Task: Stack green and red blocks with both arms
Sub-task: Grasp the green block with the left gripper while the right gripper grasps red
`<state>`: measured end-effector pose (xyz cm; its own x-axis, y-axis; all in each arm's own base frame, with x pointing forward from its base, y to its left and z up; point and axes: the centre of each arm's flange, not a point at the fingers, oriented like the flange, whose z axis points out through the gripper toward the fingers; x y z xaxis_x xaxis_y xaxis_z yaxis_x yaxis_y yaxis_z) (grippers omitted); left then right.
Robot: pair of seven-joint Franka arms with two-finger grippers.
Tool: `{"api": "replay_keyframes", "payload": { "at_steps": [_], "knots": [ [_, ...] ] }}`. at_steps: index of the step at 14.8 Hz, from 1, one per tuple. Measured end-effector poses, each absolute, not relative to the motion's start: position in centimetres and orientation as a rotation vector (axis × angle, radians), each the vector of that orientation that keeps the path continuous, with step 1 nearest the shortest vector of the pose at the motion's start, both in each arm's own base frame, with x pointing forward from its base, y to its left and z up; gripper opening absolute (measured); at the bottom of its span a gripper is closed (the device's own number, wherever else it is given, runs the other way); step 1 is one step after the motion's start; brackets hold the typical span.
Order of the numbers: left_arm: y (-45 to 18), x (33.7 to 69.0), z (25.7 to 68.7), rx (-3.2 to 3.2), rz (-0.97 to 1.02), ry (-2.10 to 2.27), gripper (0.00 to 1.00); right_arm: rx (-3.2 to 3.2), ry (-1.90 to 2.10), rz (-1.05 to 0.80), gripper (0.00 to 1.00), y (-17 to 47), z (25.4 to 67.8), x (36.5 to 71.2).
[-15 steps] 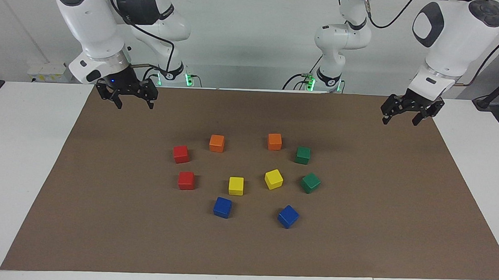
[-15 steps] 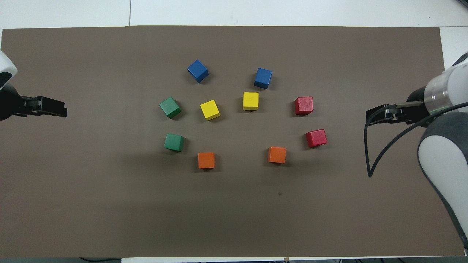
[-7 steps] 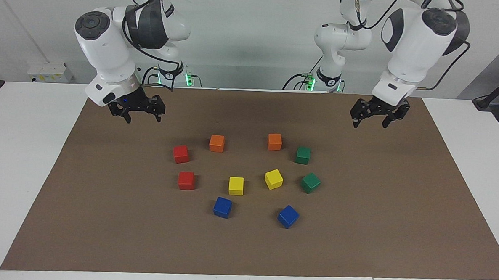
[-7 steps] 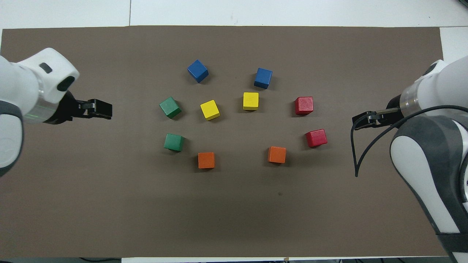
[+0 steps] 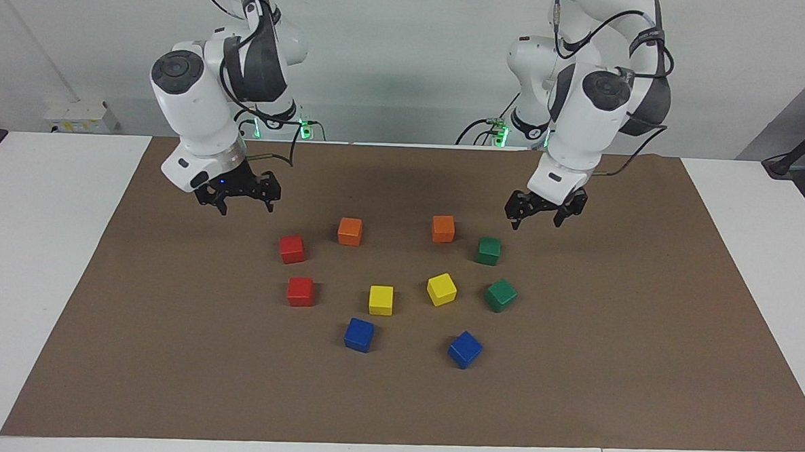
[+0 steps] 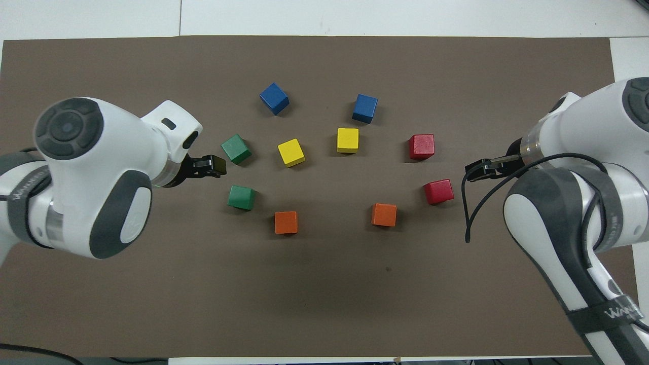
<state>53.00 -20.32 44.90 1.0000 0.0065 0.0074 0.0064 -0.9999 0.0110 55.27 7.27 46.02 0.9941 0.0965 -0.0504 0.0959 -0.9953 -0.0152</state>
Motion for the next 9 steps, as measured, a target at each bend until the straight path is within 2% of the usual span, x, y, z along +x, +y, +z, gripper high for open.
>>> {"api": "replay_keyframes", "payload": {
  "at_steps": [5, 9],
  "knots": [
    [-21.8, 52.4, 39.3, 3.139, -0.043, -0.076, 1.00, -3.125, -0.164, 0.069, 1.00, 9.1, 42.2, 56.6],
    [-23.6, 51.9, 36.9, 3.117, -0.049, -0.109, 1.00, -3.125, -0.164, 0.065, 1.00, 9.7, 40.7, 56.8]
  ]
}}
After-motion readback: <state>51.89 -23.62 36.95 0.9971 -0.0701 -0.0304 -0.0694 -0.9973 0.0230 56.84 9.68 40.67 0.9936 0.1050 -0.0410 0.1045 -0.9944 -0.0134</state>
